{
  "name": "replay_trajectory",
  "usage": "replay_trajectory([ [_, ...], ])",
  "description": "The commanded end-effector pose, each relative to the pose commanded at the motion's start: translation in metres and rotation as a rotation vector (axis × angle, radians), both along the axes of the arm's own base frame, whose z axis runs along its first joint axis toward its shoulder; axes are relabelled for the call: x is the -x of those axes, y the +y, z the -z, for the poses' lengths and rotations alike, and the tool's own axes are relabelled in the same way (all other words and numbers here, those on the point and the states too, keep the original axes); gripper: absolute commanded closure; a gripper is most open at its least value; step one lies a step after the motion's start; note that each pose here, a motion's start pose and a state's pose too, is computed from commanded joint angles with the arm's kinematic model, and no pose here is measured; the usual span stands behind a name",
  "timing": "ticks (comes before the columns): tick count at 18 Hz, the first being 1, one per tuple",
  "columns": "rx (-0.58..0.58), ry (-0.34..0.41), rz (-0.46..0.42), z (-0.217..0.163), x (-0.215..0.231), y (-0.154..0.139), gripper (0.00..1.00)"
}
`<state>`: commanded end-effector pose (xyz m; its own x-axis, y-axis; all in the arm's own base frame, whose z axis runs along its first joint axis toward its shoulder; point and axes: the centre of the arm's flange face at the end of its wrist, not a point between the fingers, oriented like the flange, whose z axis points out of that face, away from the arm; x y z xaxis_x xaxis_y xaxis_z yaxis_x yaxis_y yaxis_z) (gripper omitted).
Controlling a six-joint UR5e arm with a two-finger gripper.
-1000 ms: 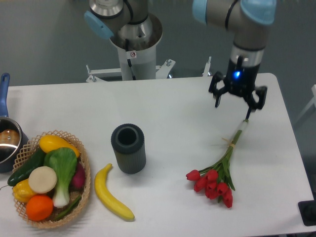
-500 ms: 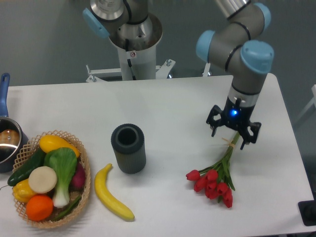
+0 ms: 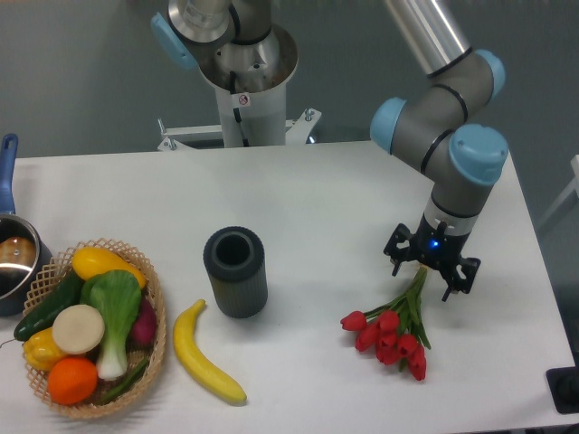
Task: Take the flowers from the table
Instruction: 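Lower the gripper around the tulip stems and close it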
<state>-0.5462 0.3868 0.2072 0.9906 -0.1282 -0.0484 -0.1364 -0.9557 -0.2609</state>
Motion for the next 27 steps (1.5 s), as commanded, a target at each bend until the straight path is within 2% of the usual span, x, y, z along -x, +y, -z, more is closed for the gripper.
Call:
replay_trajectory([
  [3, 0.001, 0.001, 0.006, 0.006, -0.001, 0.004, 0.0],
  [7, 0.061, 0.02, 0.017, 0.014, -0.006, 0.009, 0.0],
  [15, 0.06, 0.012, 0.01, 0.019, -0.007, 0.01, 0.01],
  [16, 0.059, 0.014, 0.01, 0.019, -0.007, 0.01, 0.06],
  [18, 0.058, 0.013, 0.011, 0.019, -0.007, 0.01, 0.22],
  [22, 0.051, 0.011, -0.007, 0.016, -0.006, 0.011, 0.44],
  [24, 0.051, 0.011, -0.014, 0.016, -0.006, 0.011, 0.48],
  [27, 0.049, 0.01, -0.028, 0.014, -0.005, 0.011, 0.6],
])
